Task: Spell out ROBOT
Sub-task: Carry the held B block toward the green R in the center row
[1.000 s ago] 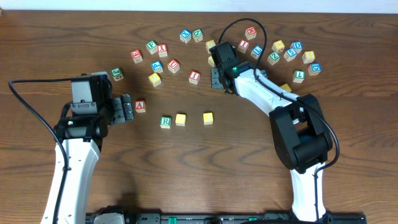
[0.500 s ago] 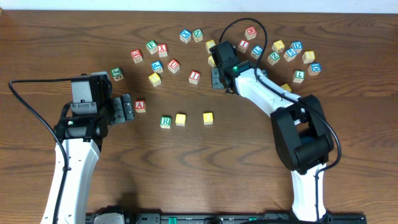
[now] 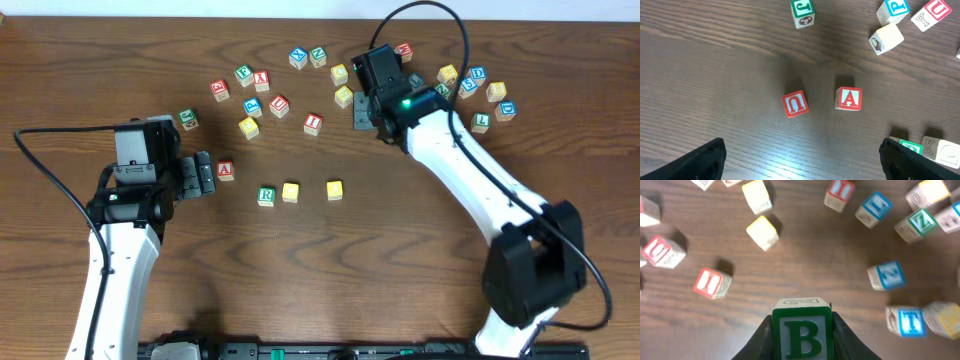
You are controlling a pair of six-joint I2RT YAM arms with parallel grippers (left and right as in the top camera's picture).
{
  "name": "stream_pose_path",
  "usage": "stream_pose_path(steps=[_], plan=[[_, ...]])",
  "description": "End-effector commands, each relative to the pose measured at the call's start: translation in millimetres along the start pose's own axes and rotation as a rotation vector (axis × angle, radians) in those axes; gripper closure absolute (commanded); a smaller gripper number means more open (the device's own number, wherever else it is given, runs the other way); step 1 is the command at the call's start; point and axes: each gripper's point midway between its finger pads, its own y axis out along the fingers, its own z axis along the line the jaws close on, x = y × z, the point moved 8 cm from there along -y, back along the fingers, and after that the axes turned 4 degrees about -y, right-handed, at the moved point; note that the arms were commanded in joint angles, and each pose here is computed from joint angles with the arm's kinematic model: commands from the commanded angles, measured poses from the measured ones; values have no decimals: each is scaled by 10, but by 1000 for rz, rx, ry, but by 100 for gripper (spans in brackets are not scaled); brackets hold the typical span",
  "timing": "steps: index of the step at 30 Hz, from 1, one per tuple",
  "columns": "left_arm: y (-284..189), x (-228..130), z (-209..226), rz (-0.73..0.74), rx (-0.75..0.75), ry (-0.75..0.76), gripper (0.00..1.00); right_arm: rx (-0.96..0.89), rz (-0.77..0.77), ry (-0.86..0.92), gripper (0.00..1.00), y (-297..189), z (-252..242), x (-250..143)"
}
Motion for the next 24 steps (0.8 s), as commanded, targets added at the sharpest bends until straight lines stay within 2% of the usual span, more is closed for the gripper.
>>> stream_pose_path(steps=[1,7,24], plan=[[-58,87,1,-26,0,0,4,1,-40,33,81,-320,89,31],[-58,87,1,-26,0,0,4,36,-43,17,80,-621,340,-106],[-58,87,1,-26,0,0,4,79,17,-56,80,-825,844,-517]])
